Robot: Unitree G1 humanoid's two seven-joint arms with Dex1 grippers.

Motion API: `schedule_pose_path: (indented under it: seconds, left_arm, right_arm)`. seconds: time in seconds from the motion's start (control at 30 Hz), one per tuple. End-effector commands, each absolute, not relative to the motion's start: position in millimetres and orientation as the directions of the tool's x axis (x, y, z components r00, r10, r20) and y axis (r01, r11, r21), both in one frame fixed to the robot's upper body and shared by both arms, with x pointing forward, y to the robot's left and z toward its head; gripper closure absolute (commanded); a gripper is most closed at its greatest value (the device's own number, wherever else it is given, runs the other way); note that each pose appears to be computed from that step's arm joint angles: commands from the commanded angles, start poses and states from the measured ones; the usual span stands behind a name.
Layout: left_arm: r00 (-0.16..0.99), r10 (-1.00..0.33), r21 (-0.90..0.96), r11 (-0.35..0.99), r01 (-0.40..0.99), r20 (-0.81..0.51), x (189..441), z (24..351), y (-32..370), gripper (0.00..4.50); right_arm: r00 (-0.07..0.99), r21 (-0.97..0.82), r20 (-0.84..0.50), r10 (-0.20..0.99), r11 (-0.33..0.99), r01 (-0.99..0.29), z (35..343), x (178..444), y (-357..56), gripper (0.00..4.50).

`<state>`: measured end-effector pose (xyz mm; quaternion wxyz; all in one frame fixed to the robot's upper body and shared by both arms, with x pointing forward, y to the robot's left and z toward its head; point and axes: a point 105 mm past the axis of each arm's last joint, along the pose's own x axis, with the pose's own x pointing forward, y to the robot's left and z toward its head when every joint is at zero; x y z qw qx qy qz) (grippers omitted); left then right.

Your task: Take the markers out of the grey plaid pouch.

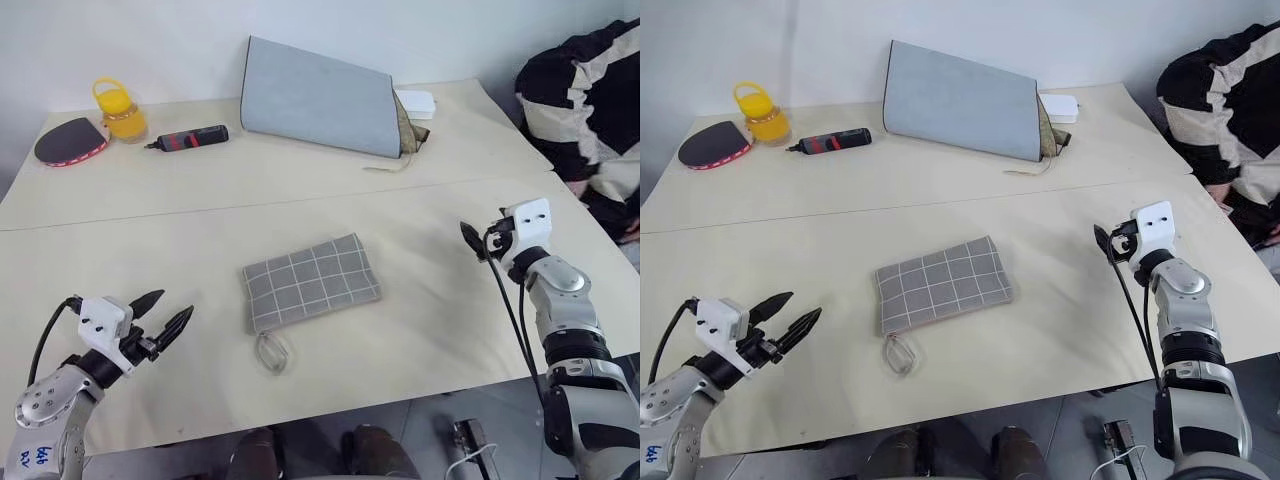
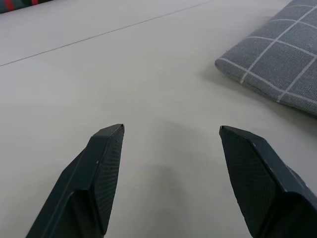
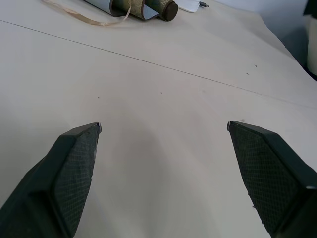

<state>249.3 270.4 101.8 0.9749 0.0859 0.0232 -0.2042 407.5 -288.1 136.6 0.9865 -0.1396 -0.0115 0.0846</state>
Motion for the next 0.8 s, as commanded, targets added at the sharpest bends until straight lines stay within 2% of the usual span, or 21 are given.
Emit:
schedule_pose_path:
  seconds: [0.03,0.13,0.27,0.3,0.37,0.47,0.6,0.7,0.73,0.8]
  left_arm:
    - [0.910,-0.411,0.217,0.885,0.412,-0.052,247.2,110.5,266.4,1.23]
    - [0.922,-0.384,0.342,0.860,0.380,-0.059,248.6,110.9,265.8,1.23]
    - [0.893,-0.450,0.236,0.867,0.439,-0.004,247.5,118.0,258.1,1.23]
    - [0.894,-0.448,0.235,0.869,0.434,0.006,248.6,119.6,258.6,1.19]
    - [0.894,-0.448,0.257,0.866,0.429,0.015,250.1,121.5,259.5,1.18]
    - [0.880,-0.475,0.326,0.831,0.452,-0.009,253.0,119.9,256.8,1.18]
    - [0.839,-0.542,0.441,0.744,0.503,-0.042,256.5,117.3,244.0,1.18]
    - [0.799,-0.597,0.512,0.665,0.543,-0.073,257.1,111.9,230.8,1.18]
    - [0.792,-0.605,0.525,0.652,0.547,-0.074,257.0,111.3,228.7,1.18]
    - [0.771,-0.629,0.558,0.606,0.567,-0.101,254.8,107.3,225.5,1.18]
  right_arm:
    - [0.983,-0.295,0.060,0.171,0.944,-0.146,154.9,408.1,-287.1,0.24]
    - [0.982,-0.305,0.056,0.182,0.939,-0.157,154.9,408.2,-284.4,0.24]
    - [0.967,-0.297,0.083,0.242,0.932,-0.208,164.9,409.9,-269.0,0.24]
    - [0.955,-0.288,0.096,0.280,0.926,-0.243,169.5,410.3,-259.2,0.41]
    - [0.926,-0.298,0.112,0.362,0.901,-0.316,176.8,409.5,-235.4,0.80]
    - [0.849,-0.307,0.125,0.512,0.834,-0.458,184.5,402.8,-185.2,1.84]
    - [0.785,-0.321,0.138,0.604,0.777,-0.541,186.5,398.3,-136.6,3.24]
    - [0.762,-0.340,0.109,0.639,0.744,-0.575,174.7,398.7,-111.0,4.29]
    - [0.758,-0.349,0.098,0.645,0.735,-0.581,171.4,398.3,-106.9,4.47]
    - [0.707,-0.369,0.082,0.702,0.680,-0.633,166.6,389.4,-90.4,4.47]
